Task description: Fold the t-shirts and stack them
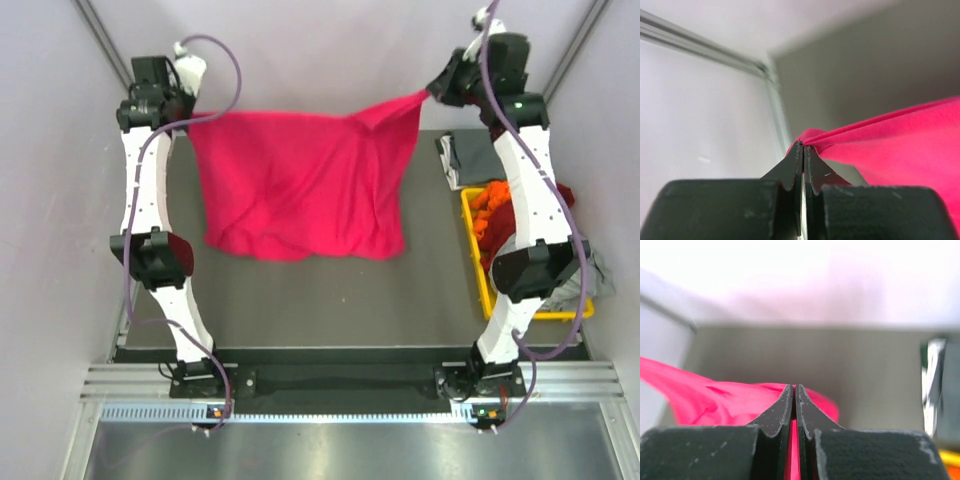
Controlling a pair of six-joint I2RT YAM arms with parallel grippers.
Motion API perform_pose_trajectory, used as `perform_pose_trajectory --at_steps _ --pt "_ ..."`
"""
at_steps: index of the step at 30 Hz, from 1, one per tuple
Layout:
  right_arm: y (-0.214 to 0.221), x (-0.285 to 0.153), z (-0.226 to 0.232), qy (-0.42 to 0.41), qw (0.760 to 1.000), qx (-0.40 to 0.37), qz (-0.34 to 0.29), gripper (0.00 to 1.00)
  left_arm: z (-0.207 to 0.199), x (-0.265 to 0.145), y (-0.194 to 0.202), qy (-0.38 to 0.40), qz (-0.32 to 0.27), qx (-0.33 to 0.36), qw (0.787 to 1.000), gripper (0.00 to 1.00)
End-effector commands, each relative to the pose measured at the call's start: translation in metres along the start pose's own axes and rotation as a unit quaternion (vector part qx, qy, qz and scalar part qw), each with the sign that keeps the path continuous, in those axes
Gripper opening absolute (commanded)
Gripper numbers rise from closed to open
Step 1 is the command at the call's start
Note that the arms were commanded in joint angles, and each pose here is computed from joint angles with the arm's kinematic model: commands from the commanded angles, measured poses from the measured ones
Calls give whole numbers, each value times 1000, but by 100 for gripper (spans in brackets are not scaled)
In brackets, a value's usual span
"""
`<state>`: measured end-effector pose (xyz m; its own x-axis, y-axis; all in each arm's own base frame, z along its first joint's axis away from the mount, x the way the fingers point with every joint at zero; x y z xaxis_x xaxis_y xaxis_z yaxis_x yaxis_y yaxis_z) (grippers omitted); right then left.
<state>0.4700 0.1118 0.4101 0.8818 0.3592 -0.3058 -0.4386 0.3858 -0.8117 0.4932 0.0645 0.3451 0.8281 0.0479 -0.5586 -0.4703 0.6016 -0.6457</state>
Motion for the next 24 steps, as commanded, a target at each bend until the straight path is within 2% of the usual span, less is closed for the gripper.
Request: perform_pose_trajectory --at_steps 1,3,6,7,9,10,12,13,15,16,17,18,19,20,21,23,24 --pt "-104 -78 46 -80 980 -2 -182 0 73 -69 -61 -170 -119 -64 976 0" --pt "-124 -110 49 -88 971 2 -224 0 88 -98 -75 -213 -164 -69 961 0" --pt "-131 -141 54 -94 964 -12 -247 0 84 -127 -84 -207 -199 -61 956 0" --pt "-122 -135 47 -85 969 -12 -232 0 75 -129 -89 -176 -219 -45 959 0" --pt "-109 -148 49 -89 971 -31 -221 0 53 -127 -77 -135 -214 -29 967 0" --pt "-84 -130 31 -74 980 -21 -183 0 44 -125 -73 -119 -216 -15 969 0" --pt "-61 -140 28 -78 983 -29 -166 0 10 -112 -49 -55 -202 7 978 0" --pt "-23 -121 4 -57 991 -11 -117 0 0 -108 -38 -41 -195 31 980 0" --pt "11 -131 -3 -58 994 -13 -90 0 -40 -92 1 14 -164 53 985 0" --pt "54 -117 -25 -38 999 3 -38 0 -51 -87 16 27 -151 78 985 0" --pt "70 -129 -23 -44 999 -4 -32 0 -77 -79 47 60 -122 86 987 0" --pt "92 -128 -31 -33 999 4 -9 0 -89 -75 62 77 -109 99 986 0" --pt "135 -123 -51 -11 999 28 37 0 -99 -71 77 90 -93 123 984 0" --pt "151 -133 -52 -9 999 33 40 0 -119 -67 105 113 -64 128 983 0" --pt "194 -130 -70 8 995 54 78 0 -127 -65 119 120 -46 135 982 0" --pt "229 -138 -74 6 993 75 94 0 -153 -61 155 155 -7 154 976 0" --pt "266 -139 -89 23 987 91 128 0 -160 -60 166 165 5 159 973 0"
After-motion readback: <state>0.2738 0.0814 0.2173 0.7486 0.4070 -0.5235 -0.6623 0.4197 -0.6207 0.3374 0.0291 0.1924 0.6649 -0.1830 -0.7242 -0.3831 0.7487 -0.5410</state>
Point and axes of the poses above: each gripper's point midway between its finger pads, its own x axis out along the fingers, its own z axis along the line the jaws close on, y = z × x, the point moved 4 cm from there along -x, back along the fingers, and after that the axes turned 10 degrees about x, right-handed, at the moved point
